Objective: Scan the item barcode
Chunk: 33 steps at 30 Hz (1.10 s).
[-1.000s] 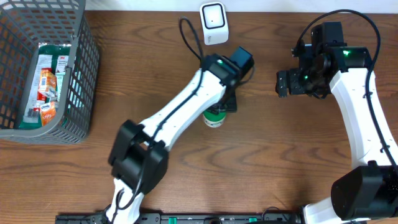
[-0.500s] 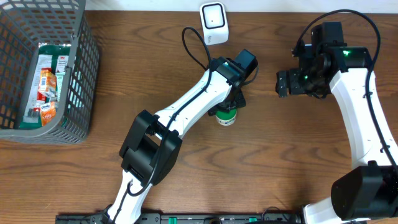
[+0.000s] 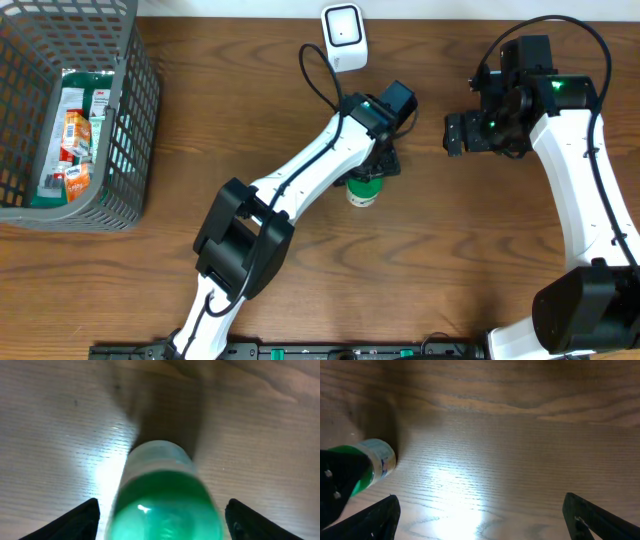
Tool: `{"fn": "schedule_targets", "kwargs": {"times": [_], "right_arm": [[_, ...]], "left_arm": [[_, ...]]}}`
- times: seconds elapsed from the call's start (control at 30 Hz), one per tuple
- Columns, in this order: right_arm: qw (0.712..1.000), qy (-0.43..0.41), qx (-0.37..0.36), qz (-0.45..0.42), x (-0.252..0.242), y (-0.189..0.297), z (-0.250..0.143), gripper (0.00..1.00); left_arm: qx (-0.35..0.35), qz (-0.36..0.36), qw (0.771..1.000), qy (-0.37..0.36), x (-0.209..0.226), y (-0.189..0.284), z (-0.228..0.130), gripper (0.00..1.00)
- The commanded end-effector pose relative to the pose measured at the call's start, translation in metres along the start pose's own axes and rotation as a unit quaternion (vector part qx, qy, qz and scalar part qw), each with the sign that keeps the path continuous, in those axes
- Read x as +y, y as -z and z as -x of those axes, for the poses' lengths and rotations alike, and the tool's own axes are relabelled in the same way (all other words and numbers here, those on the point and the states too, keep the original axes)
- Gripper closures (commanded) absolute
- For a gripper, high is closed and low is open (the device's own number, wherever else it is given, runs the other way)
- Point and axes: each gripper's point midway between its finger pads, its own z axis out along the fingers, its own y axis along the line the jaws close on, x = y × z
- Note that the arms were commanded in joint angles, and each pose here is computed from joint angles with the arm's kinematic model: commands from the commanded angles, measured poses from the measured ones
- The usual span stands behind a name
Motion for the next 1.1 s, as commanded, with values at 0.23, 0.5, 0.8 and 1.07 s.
{"fn": "schedule_targets", "kwargs": {"times": [0.23, 0.5, 0.8, 1.07], "right_arm": [[1.000, -0.001, -0.008, -0.007, -0.008, 0.004, 0.005, 0.01], [1.000, -0.001, -0.008, -0.007, -0.008, 0.004, 0.005, 0.01], [1.000, -0.001, -0.008, -0.007, -0.008, 0.004, 0.005, 0.01], [1.000, -0.001, -0.008, -0.007, -0.008, 0.004, 0.005, 0.01]], "left_arm": [[-0.037, 0.007, 0.972, -0.233, -0.006, 0.012, 0.011, 0.18], [-0.081, 0.076, 0.958, -0.263, 0.027, 0.043, 0.039, 0.13], [0.004, 0.053, 0.961, -0.273, 0.034, 0.005, -0.002, 0.13], [0.009, 0.030, 0.962, -0.272, 0.029, -0.006, -0.007, 0.13]]}}
